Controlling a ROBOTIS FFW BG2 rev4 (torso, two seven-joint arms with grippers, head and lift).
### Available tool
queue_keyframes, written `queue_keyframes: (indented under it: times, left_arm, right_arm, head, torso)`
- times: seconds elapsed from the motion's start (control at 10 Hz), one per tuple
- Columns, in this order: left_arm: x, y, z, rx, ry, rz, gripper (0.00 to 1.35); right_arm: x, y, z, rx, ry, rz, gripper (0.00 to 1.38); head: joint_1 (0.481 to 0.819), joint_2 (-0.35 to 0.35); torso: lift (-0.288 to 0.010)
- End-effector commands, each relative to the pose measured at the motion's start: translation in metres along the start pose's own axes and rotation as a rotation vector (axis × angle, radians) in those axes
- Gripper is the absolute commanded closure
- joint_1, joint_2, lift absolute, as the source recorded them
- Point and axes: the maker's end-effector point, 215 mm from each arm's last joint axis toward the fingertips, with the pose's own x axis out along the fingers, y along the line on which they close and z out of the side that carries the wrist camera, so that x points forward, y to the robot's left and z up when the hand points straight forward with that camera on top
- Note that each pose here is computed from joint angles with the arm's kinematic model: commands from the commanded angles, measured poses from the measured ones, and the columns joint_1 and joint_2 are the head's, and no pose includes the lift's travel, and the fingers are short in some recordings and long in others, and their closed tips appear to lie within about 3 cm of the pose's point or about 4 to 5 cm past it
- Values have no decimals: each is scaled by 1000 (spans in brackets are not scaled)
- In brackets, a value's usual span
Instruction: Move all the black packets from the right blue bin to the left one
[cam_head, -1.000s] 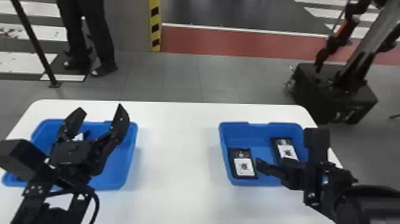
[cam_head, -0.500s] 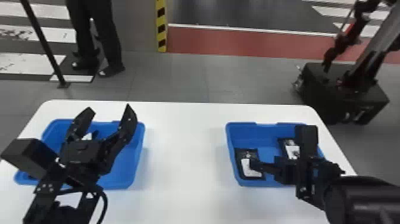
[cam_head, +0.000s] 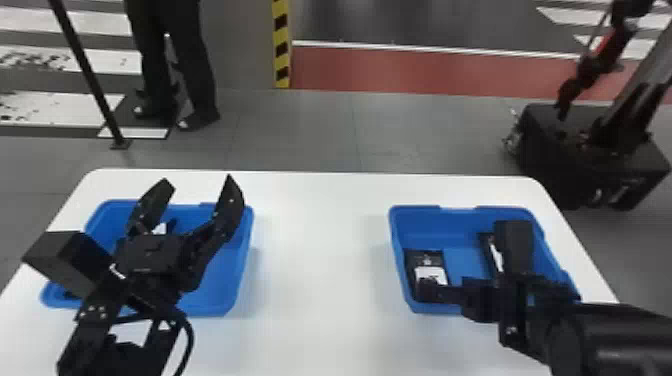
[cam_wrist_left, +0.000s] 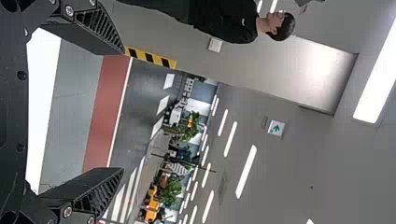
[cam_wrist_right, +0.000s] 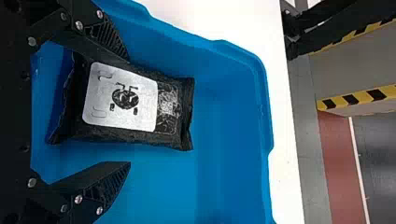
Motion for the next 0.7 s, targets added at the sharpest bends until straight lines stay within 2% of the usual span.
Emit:
queue_keyframes:
  times: [0.0, 0.1, 0.3, 0.5, 0.6]
  left_arm:
    - [1, -1, 1, 2, -4, -2, 134]
    - [1, -1, 2, 3, -6, -2, 136]
    - [1, -1, 3, 8, -8, -4, 136]
    - [1, -1, 5, 9, -15, -4, 136]
    - [1, 0, 6, 10, -18, -1, 136]
  right_arm:
    - [3, 1, -1, 3, 8, 5, 265]
    - [6, 4, -4, 3, 21, 14, 326]
    - [19, 12, -13, 33, 53, 68, 1095]
    - [7, 28, -1, 17, 11, 92, 1263]
    - [-3, 35, 9, 7, -22, 98, 1291]
  head:
    - [695, -59]
    - [695, -57]
    - [695, -50]
    - [695, -37]
    - [695, -29]
  torso:
    - [-110]
    - [-110]
    - [-110]
    - [-110]
    - [-110]
